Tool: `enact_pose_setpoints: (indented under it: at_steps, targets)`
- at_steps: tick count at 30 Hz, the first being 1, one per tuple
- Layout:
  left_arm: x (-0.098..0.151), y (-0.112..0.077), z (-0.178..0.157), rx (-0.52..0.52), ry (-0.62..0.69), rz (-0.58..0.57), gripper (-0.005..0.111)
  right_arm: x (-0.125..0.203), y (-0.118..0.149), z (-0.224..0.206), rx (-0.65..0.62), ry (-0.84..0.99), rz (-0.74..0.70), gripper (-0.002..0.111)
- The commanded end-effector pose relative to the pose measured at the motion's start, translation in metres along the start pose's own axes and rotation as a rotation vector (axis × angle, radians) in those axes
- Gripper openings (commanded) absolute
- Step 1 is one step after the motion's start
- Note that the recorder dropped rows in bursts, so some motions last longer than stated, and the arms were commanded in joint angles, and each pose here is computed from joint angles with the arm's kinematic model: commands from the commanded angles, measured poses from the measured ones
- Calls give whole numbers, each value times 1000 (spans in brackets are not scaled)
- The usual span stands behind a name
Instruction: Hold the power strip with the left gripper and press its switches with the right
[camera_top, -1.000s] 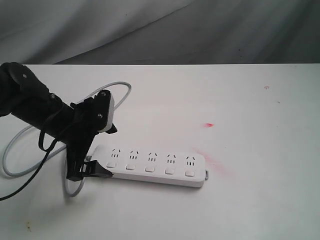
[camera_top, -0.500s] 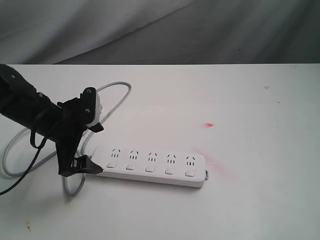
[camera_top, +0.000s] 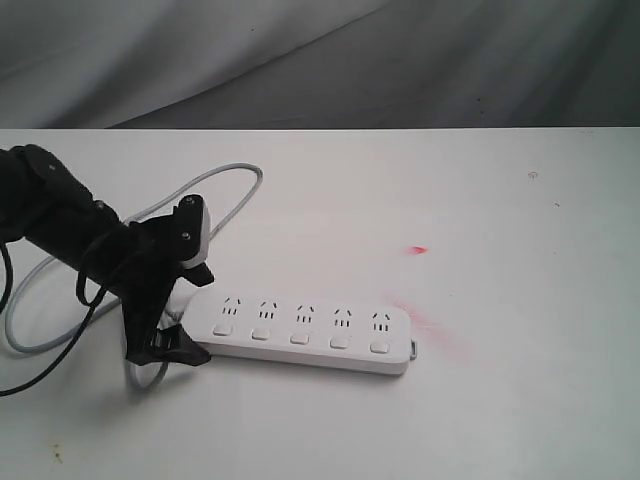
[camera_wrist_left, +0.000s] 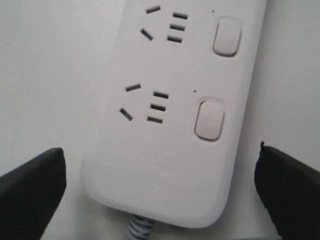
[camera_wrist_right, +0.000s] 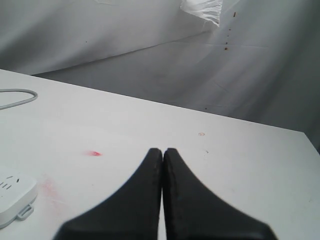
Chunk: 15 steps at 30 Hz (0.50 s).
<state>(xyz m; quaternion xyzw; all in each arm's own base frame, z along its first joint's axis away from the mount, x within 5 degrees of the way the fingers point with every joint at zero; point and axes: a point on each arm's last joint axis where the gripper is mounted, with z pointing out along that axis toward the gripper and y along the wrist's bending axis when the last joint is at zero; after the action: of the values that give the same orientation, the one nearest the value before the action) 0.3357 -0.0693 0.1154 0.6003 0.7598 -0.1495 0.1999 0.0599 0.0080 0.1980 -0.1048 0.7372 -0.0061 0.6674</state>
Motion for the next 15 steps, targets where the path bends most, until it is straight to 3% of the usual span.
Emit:
enact_pose_setpoints:
  at_steps: [1,15]
  targets:
    - [2,1,4,12,0,-16,95,1,0,0,6,-3,-9,0]
    - [4,0,8,30,2,-22,95,1,0,0,6,-3,-9,0]
